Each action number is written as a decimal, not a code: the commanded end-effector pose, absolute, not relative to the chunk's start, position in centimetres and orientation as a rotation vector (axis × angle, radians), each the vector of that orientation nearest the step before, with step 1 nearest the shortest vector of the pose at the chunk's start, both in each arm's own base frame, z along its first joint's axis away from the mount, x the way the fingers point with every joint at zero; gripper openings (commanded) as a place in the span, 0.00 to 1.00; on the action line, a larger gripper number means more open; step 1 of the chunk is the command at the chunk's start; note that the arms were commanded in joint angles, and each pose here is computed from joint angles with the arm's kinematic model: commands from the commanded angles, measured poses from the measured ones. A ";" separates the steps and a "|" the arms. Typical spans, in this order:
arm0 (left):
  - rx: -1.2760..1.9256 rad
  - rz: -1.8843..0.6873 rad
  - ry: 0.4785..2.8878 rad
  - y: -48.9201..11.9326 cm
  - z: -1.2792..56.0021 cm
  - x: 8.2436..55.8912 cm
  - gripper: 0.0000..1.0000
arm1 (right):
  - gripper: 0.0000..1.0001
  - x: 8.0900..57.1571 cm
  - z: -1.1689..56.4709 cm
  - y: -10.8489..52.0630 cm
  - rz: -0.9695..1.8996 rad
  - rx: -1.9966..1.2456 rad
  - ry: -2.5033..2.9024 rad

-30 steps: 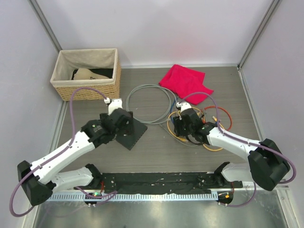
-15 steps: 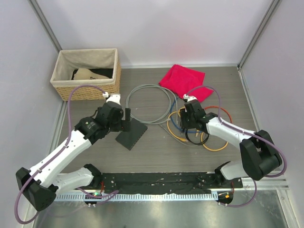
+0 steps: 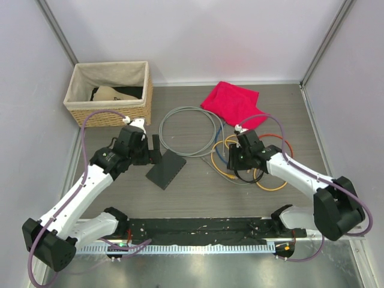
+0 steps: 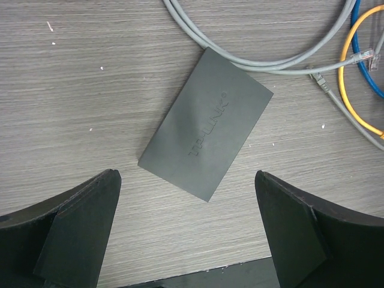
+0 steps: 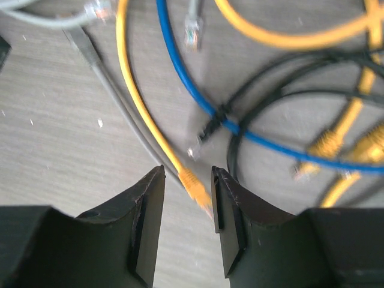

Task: Insert the plug into the switch port
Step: Pick up the connector from the center of the board.

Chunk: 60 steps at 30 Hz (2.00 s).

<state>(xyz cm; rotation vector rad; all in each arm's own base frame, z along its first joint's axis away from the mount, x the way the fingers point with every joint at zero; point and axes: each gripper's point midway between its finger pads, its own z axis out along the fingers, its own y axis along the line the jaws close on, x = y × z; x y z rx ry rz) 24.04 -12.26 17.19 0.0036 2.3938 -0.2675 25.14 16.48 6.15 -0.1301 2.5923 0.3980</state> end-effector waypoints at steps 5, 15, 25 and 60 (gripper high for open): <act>0.013 -0.321 2.351 -12.5 18.0 24.4 1.00 | 0.45 21.4 5.3 15.7 0.439 -0.153 2.687; 0.006 -0.320 2.351 -12.4 18.0 24.4 1.00 | 0.43 20.6 3.6 17.0 0.518 -0.268 2.756; 0.009 -0.337 2.357 -12.6 17.8 24.3 1.00 | 0.48 21.7 2.5 16.6 0.448 -0.256 2.759; -0.005 -0.367 2.369 -12.7 17.6 24.4 1.00 | 0.01 36.6 40.4 0.3 -0.146 0.296 1.697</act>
